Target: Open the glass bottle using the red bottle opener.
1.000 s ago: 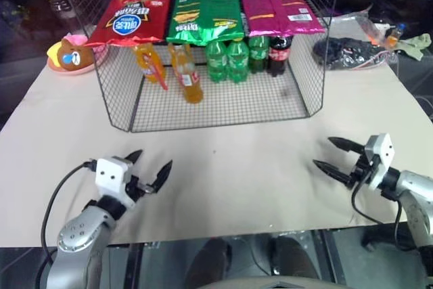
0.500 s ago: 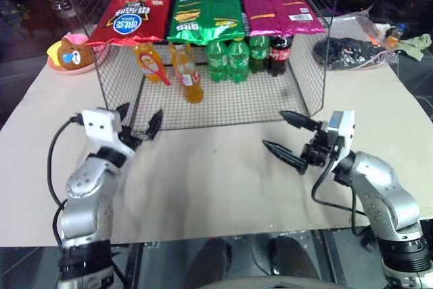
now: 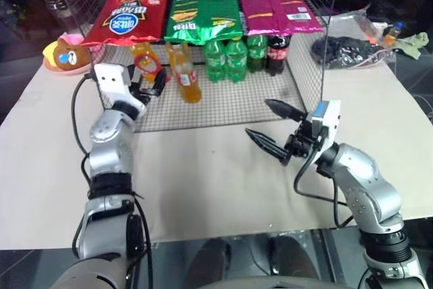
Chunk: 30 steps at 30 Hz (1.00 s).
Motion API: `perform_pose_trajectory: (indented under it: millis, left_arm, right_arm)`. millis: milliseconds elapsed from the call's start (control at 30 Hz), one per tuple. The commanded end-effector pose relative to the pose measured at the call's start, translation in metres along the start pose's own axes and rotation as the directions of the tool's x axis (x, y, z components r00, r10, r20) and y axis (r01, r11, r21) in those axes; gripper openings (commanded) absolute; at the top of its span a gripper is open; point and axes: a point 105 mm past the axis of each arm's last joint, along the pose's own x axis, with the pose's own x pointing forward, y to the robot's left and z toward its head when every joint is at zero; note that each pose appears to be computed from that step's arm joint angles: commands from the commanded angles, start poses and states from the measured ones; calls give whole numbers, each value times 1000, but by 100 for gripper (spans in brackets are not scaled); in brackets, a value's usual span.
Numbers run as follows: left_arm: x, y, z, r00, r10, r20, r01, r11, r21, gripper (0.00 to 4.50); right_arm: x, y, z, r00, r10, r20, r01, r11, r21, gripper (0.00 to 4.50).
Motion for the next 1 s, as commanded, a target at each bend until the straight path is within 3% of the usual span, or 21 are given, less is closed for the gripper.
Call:
perform_pose_trajectory:
  millis: [33, 100, 133, 167, 233, 267, 367, 400, 467, 500, 733, 1000]
  left_arm:
    - [15, -2, 11, 998, 10, 62, -11, 1000, 11, 450]
    - [20, -8, 13, 997, -3, 82, 3, 1000, 7, 450]
    - [22, -10, 13, 996, -5, 94, 5, 1000, 1, 398]
    - [22, -10, 14, 995, -4, 104, 5, 1000, -6, 398]
    - [20, -11, 14, 993, -5, 115, 7, 1000, -12, 302]
    - [19, -11, 14, 993, -8, 119, 9, 1000, -10, 302]
    - [14, -6, 17, 990, -5, 137, 6, 1000, -8, 163]
    - [12, -4, 18, 990, 2, 144, -1, 1000, -9, 140]
    - [8, 2, 21, 988, 19, 153, -18, 1000, -10, 31]
    - [7, 4, 21, 988, 27, 155, -26, 1000, -10, 5]
    - [-4, 12, 24, 986, 42, 158, -40, 999, -15, 5]
    - [-6, -17, 36, 976, -92, 197, 120, 983, -138, 5]
  right_arm:
    - [1, 3, 10, 999, 12, 38, -11, 999, -38, 444]
    - [-1, 1, 9, 999, 0, 34, 2, 999, -44, 444]
    - [-2, 0, 9, 999, -7, 33, 9, 999, -49, 450]
    - [-3, -1, 9, 999, -13, 32, 15, 998, -54, 450]
    - [-3, -2, 9, 999, -20, 33, 22, 998, -58, 450]
    - [-3, -2, 8, 999, -22, 34, 24, 998, -59, 450]
    - [-3, -2, 8, 999, -26, 37, 28, 998, -62, 450]
    - [-3, -2, 8, 999, -26, 39, 29, 998, -61, 450]
    - [-2, -2, 7, 999, -27, 41, 30, 998, -61, 450]
    - [-2, -2, 7, 999, -27, 41, 30, 998, -61, 450]
    - [-1, -2, 5, 999, -22, 43, 24, 998, -58, 450]
    - [3, -5, 5, 999, -14, 45, 16, 998, -59, 450]
